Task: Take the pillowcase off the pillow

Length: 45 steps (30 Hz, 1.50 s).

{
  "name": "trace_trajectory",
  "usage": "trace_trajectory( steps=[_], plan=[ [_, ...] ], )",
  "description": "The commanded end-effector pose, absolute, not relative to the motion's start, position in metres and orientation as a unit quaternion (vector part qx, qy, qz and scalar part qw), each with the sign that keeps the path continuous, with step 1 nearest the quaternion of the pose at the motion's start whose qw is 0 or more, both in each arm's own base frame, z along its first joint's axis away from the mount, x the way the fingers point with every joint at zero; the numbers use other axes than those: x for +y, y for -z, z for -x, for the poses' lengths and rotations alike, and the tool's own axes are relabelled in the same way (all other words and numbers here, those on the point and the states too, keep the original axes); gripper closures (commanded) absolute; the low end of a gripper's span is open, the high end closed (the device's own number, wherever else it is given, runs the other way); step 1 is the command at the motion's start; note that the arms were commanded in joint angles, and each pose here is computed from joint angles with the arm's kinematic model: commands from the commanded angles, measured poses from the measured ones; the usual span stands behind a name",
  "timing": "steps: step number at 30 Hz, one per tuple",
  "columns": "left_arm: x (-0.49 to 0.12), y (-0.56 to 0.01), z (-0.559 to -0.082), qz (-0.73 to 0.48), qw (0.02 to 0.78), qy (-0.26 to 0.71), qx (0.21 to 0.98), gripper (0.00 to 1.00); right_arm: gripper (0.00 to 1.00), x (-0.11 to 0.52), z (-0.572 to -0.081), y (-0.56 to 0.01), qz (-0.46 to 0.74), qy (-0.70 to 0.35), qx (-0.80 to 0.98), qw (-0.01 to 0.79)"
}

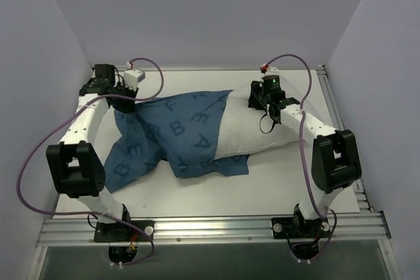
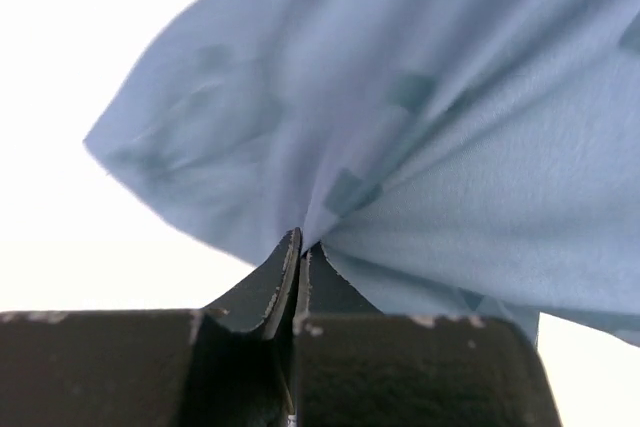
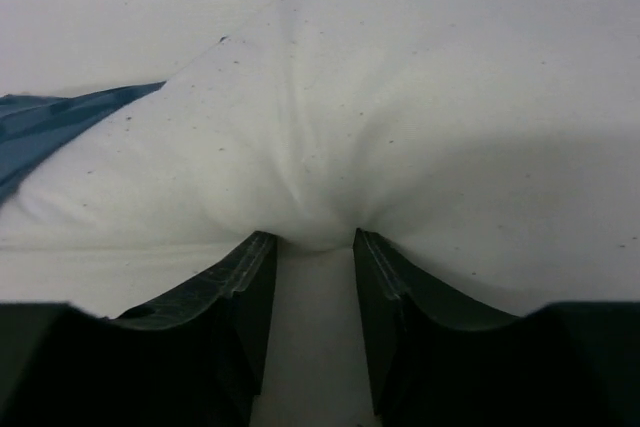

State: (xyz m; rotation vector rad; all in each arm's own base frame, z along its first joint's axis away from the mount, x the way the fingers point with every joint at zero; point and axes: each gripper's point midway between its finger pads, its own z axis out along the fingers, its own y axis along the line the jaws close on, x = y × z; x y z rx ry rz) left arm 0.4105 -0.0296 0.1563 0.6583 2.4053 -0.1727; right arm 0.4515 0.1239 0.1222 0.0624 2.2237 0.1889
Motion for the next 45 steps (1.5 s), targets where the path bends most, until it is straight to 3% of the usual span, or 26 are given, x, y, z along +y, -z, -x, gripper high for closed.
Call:
trace_trajectory(
  steps=[1,7,14,23,30,34,41,45],
  plan=[
    [0.061,-0.254,-0.440,-0.153,0.445,-0.066,0.880,0.98,0.65,0.065,-0.383,-0.005,-0.061,0.014,0.963,0.261],
    [0.124,-0.384,-0.418,-0.093,0.570,-0.152,0.802,0.98,0.70,0.031,-0.365,0.028,-0.080,0.038,0.974,0.208],
    [0.198,-0.440,-0.384,-0.019,0.600,-0.224,0.768,0.98,0.71,-0.005,-0.360,0.029,-0.100,0.054,0.975,0.192],
    [0.249,-0.528,-0.353,0.030,0.648,-0.290,0.703,0.98,0.73,-0.013,-0.355,0.034,-0.093,0.069,0.978,0.175],
    [0.202,-0.579,-0.336,-0.022,0.701,-0.262,0.663,0.98,0.73,-0.024,-0.354,0.029,-0.107,0.081,0.974,0.181],
    [0.148,-0.571,-0.345,-0.085,0.718,-0.166,0.671,0.98,0.72,-0.018,-0.354,0.025,-0.106,0.068,0.973,0.191],
    [0.065,-0.539,-0.378,-0.149,0.705,-0.095,0.687,0.98,0.71,-0.013,-0.361,0.004,-0.109,0.052,0.968,0.220],
    [0.036,-0.554,-0.385,-0.156,0.718,-0.059,0.676,0.98,0.70,-0.011,-0.365,-0.008,-0.111,0.044,0.965,0.235]
  ],
)
